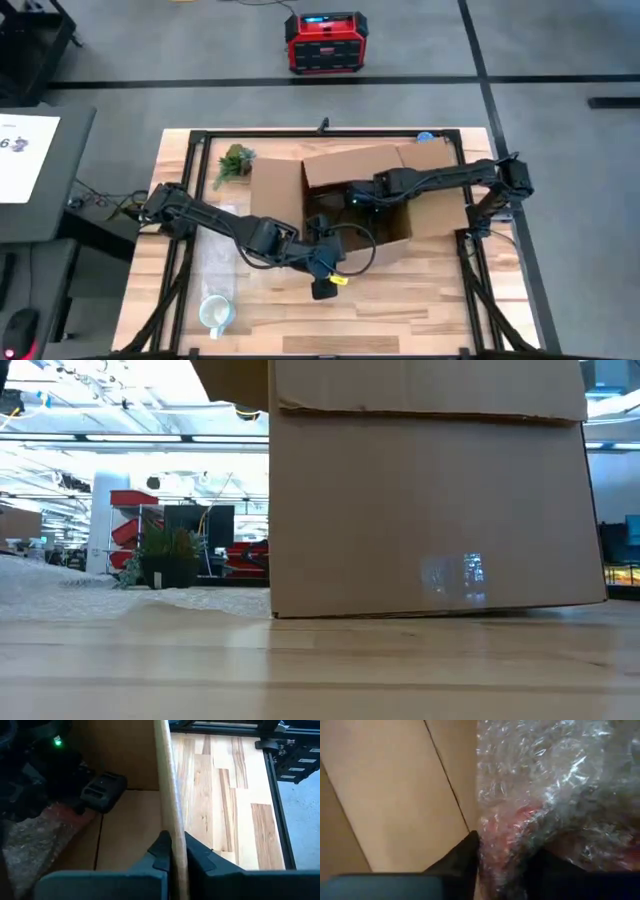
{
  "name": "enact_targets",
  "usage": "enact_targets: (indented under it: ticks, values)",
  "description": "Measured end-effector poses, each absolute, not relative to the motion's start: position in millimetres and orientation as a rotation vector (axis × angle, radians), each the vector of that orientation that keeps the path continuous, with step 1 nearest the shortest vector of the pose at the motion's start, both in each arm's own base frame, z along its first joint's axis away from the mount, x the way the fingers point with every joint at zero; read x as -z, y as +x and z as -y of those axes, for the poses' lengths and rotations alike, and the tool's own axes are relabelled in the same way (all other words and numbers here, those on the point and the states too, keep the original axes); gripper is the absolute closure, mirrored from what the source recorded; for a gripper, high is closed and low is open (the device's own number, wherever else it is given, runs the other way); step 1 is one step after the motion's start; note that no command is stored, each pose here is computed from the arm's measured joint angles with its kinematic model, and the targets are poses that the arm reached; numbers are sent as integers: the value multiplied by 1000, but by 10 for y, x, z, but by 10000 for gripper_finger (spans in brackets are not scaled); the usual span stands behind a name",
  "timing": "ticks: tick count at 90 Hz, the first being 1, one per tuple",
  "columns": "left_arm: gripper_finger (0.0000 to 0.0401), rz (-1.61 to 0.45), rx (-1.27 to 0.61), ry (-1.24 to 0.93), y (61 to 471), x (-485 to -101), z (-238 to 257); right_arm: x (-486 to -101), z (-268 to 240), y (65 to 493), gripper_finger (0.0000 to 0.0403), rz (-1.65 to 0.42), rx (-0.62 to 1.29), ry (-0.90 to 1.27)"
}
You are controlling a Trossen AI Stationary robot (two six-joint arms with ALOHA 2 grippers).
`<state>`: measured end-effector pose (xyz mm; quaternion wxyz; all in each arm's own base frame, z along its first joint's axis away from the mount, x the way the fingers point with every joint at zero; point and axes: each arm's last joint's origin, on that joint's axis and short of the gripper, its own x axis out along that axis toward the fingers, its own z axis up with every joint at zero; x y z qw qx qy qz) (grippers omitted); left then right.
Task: Wrap mug
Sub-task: Put the wrapped red mug into the cardboard box
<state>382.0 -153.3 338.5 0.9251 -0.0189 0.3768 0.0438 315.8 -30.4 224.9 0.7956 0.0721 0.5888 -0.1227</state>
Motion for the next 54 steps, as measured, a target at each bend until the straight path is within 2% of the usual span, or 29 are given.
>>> enact_targets:
  ticks: [18,26,43,54]
  values:
    - [397,-773,-91,-40,3818,-3385,1535,-2252,320,3170,189,-1249,298,133]
    - [397,-773,-91,-40,3818,-3385,1535,-2253,328,3173,159,-1244,317,121]
    - [397,-773,-91,-41,3818,-3385,1535,-2292,274,3152,148,-1244,306,122]
    - [397,-777,-86,-40,3813,-3383,1544,-2453,213,3119,148,-1248,295,125]
